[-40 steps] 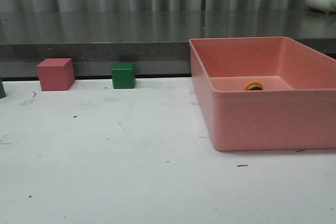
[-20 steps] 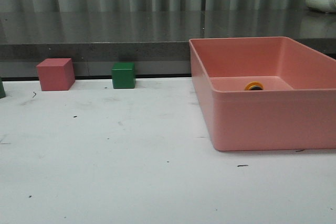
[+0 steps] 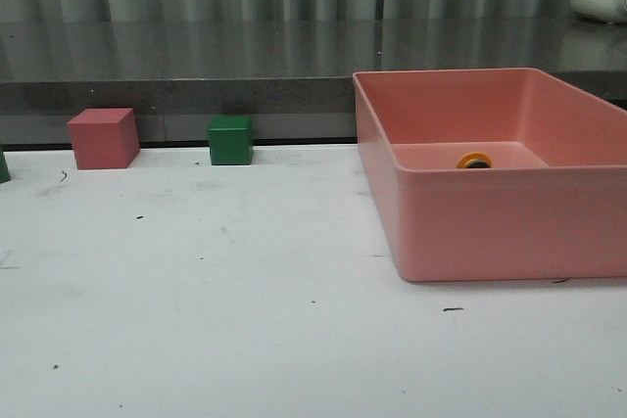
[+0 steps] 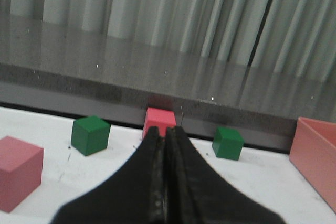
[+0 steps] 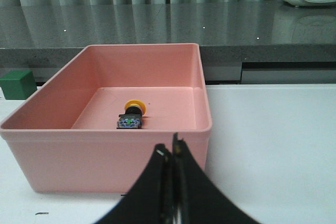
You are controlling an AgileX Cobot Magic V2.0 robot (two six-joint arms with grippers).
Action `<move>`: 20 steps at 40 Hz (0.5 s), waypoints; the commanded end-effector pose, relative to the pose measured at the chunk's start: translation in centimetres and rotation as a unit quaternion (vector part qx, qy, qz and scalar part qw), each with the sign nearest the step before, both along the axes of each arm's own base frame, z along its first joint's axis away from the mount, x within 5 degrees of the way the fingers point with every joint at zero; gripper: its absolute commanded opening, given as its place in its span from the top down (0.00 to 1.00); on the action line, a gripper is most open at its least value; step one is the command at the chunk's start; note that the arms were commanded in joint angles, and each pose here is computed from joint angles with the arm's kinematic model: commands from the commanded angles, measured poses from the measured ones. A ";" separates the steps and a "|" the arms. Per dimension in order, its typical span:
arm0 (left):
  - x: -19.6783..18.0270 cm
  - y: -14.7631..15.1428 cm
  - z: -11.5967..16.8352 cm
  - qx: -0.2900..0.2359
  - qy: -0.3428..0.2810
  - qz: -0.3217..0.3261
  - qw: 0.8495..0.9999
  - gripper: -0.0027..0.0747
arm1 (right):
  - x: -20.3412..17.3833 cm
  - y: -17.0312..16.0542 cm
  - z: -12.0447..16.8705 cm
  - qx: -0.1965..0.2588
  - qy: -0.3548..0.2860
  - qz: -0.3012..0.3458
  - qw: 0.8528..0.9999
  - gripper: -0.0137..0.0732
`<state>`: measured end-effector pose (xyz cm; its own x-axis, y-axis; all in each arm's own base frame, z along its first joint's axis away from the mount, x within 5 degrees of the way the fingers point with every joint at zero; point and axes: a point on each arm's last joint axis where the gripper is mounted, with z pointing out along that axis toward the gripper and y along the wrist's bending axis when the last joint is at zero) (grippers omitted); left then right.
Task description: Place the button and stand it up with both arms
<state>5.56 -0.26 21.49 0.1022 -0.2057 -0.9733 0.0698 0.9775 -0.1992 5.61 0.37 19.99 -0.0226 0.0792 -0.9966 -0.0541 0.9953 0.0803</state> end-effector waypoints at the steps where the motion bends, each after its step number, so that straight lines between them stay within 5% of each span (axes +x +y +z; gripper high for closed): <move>1: -1.0 0.1 3.7 0.012 -0.103 0.010 0.995 0.99 | -0.9 -0.1 4.1 -0.003 -0.090 -0.007 0.996 0.91; 7: -2.1 0.1 8.5 0.043 -0.136 0.013 0.990 0.99 | -1.7 0.2 8.7 0.010 -0.055 0.013 0.998 0.91; 12: -1.1 0.1 11.2 0.091 -0.059 0.019 0.994 0.99 | -0.6 0.4 11.7 0.005 0.002 0.023 1.000 0.91; 20: 2.2 0.0 12.4 0.095 0.054 0.011 0.994 0.99 | 3.3 0.6 13.4 0.004 0.069 0.022 0.997 0.91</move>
<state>6.77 -0.22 32.47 -0.0169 -0.0141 -0.9998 0.0367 0.9992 -0.0147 7.53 0.99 31.61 -0.2042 0.0816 -0.9755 -0.0957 0.9901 0.1029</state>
